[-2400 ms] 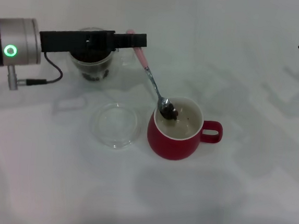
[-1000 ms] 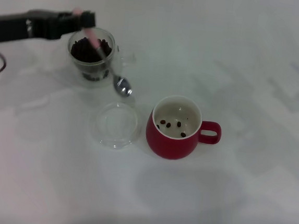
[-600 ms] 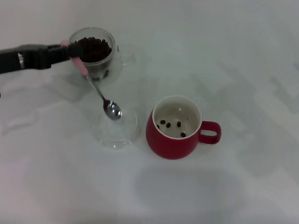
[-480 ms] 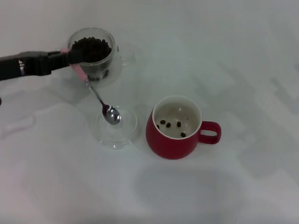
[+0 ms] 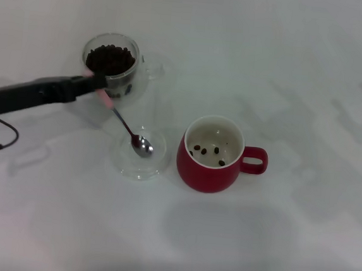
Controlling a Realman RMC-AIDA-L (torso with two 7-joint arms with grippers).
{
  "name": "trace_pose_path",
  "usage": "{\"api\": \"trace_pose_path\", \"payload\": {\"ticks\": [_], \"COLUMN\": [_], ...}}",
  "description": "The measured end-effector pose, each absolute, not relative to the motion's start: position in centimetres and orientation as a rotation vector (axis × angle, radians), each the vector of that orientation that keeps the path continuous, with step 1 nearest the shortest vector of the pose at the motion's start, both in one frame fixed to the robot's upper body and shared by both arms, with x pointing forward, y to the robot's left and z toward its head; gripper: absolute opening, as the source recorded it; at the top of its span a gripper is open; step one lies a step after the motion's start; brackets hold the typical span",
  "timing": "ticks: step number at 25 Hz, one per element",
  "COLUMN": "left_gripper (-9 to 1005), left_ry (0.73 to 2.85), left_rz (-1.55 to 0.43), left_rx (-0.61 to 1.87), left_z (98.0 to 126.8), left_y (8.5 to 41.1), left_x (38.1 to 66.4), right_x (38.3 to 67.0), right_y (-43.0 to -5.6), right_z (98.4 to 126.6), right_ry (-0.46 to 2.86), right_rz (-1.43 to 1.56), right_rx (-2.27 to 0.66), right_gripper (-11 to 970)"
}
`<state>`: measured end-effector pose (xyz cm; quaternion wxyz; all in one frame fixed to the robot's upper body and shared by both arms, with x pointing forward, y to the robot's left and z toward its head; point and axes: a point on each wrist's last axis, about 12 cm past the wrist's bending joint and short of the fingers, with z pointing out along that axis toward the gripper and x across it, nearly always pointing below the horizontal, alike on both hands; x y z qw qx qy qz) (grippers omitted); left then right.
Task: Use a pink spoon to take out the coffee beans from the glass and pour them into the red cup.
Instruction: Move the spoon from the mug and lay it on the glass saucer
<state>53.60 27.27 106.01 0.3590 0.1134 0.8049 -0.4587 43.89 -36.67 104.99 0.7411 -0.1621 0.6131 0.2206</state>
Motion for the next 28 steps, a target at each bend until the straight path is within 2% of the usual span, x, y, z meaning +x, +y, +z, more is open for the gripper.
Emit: {"api": "trace_pose_path", "payload": {"ticks": [9,17,28], "left_gripper": [129,130,290], "left_ry": [2.12,2.137,2.159], "left_rz": [-1.201,-1.207,-1.187], "left_rx": [0.271,0.247,0.202], "left_z": [104.4,103.8,103.0], "left_y": [25.4,25.1,25.5], "left_x": [53.7,53.5,53.1], "right_x": [43.8,43.9,44.1], "right_y": [-36.6,-36.6,-36.5], "right_z": [104.8,104.7,104.7], "right_ry": [1.353,1.359,1.368], "right_rz": [0.478,0.477,0.476], "right_rx": [-0.358,-0.362,-0.368], "right_gripper": [784,784,784]}}
